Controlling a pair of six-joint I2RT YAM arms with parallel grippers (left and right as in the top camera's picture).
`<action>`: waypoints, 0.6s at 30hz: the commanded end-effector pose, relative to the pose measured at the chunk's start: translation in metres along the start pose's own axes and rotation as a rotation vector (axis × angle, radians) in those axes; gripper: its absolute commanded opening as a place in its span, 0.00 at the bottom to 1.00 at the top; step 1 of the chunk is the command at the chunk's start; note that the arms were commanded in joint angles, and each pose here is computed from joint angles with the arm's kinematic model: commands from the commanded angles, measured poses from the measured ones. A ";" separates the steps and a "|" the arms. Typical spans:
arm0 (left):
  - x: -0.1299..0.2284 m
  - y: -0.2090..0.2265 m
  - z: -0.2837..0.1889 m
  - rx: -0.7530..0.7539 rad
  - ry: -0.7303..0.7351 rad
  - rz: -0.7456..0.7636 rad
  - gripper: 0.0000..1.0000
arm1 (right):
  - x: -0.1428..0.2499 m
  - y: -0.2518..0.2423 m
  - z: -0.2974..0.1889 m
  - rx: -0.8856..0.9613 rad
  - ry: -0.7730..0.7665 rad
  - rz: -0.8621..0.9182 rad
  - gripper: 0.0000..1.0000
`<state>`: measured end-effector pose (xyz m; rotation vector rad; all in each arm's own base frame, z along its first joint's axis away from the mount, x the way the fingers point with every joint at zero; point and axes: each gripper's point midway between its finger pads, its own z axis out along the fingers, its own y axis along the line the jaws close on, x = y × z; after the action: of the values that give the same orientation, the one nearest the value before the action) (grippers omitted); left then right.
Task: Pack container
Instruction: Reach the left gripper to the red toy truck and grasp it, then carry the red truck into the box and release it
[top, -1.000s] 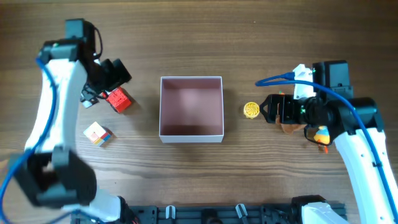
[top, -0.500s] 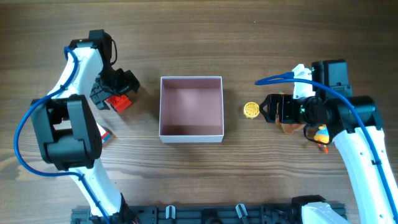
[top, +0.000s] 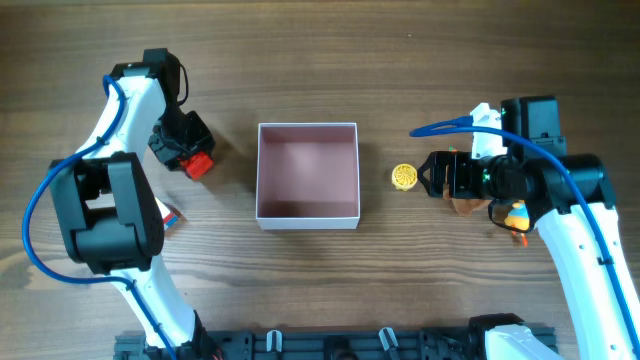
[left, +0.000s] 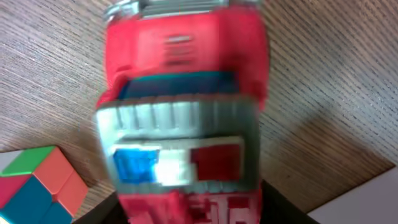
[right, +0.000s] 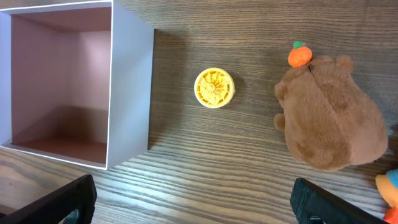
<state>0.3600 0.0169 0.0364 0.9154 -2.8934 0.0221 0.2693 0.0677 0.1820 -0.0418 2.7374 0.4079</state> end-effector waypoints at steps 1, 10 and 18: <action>-0.002 0.002 0.001 -0.007 0.000 -0.008 0.43 | -0.007 -0.002 -0.006 0.016 -0.021 -0.007 1.00; -0.004 0.000 -0.009 -0.002 -0.009 -0.006 0.04 | -0.007 -0.002 -0.006 0.016 -0.024 -0.007 1.00; 0.060 -0.086 -0.143 0.137 -0.259 0.278 0.04 | -0.008 -0.002 -0.006 0.016 -0.027 -0.008 1.00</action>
<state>0.3803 -0.0247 0.1178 0.7630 -3.0610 0.0383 0.2694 0.0676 0.1820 -0.0417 2.7370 0.4073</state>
